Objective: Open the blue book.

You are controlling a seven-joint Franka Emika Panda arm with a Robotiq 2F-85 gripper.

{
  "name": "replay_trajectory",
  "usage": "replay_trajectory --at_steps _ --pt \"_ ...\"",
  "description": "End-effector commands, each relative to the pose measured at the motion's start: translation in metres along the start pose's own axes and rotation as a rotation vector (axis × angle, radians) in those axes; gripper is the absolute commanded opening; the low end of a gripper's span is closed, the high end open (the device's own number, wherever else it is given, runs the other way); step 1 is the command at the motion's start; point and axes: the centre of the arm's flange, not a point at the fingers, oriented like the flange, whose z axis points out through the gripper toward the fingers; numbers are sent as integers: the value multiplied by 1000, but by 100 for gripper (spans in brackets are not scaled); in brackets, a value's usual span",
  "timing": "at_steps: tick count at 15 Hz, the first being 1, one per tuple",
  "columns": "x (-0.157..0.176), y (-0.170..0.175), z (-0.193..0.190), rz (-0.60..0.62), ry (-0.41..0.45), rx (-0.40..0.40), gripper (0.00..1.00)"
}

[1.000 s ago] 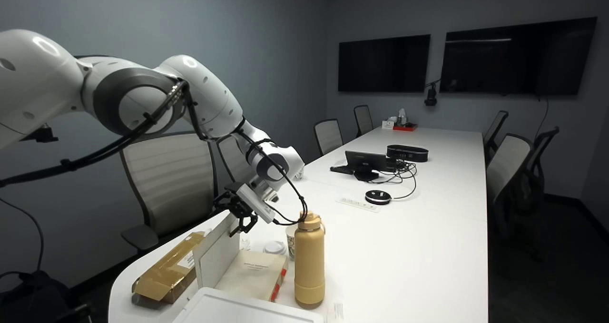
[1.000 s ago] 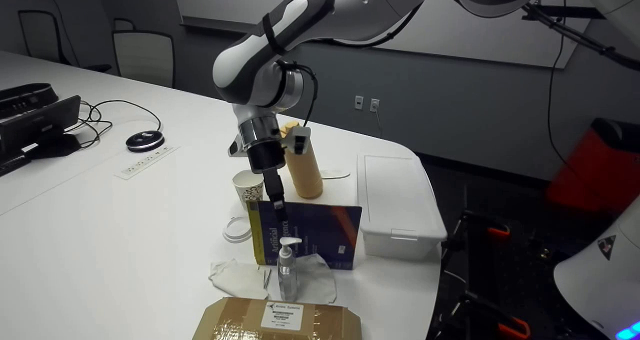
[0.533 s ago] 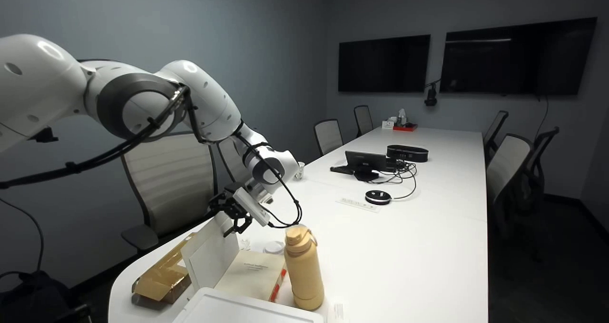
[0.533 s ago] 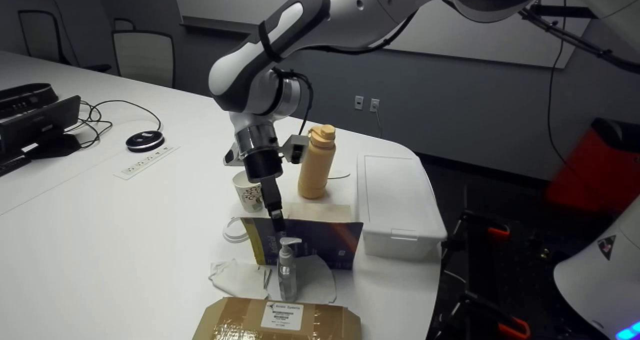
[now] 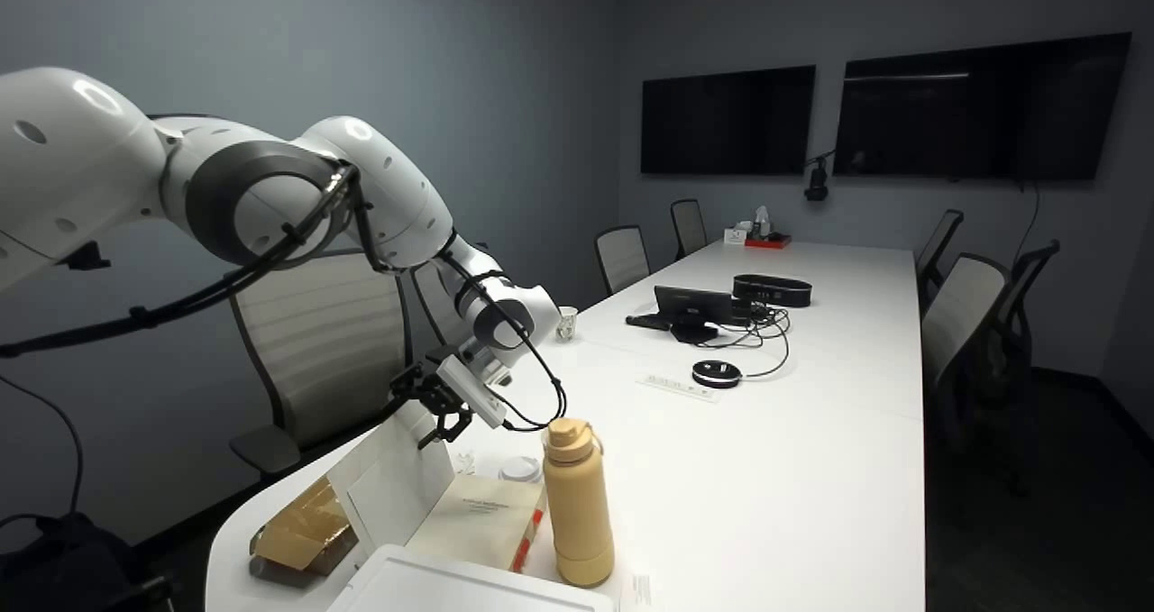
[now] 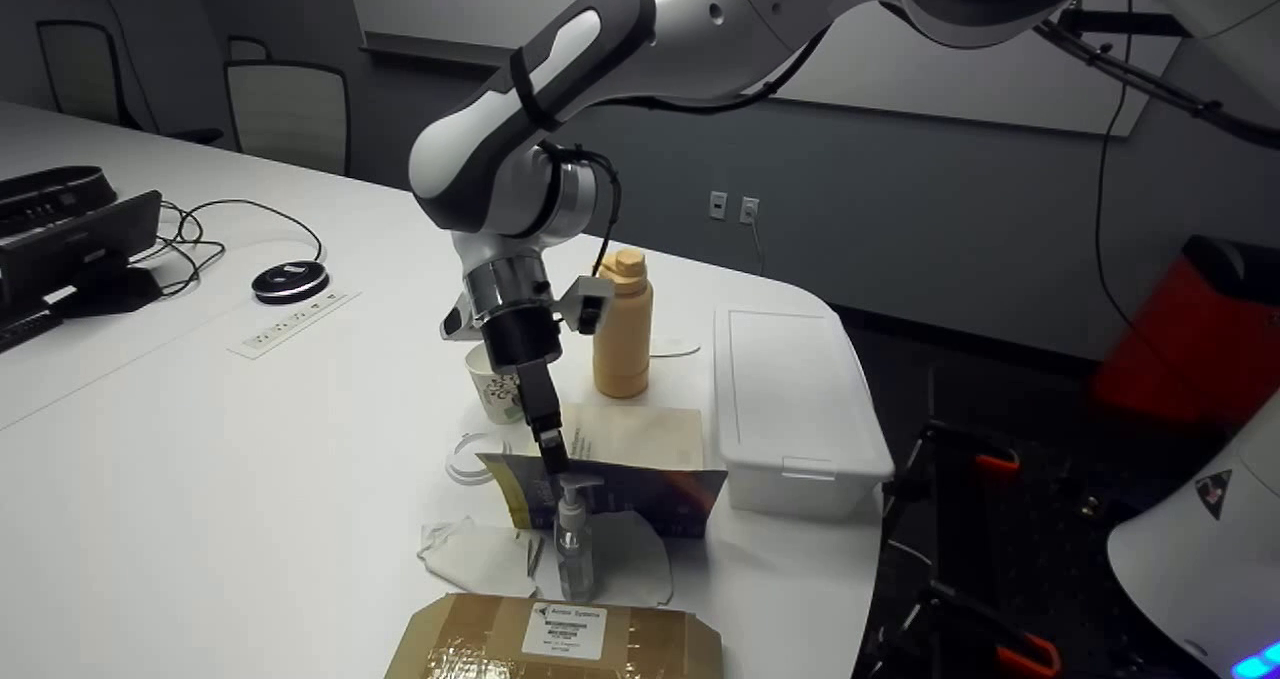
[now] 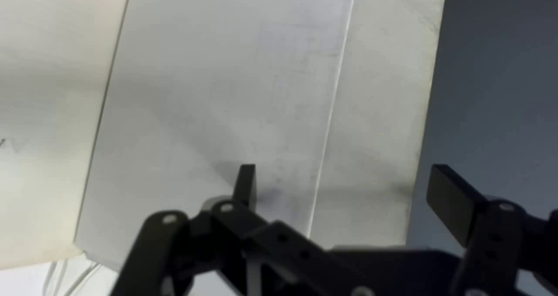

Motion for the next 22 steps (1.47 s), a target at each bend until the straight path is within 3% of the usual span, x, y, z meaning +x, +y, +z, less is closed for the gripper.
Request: replay_trajectory --at_steps 1,7,12,16,22 --pt "4 -6 4 -20 0 12 100" --pt "5 -9 2 -7 2 -30 100" --pt "3 -12 -11 9 38 -130 100" --pt "4 -22 -29 12 72 -230 100" --pt "3 -46 -64 43 116 -471 100"
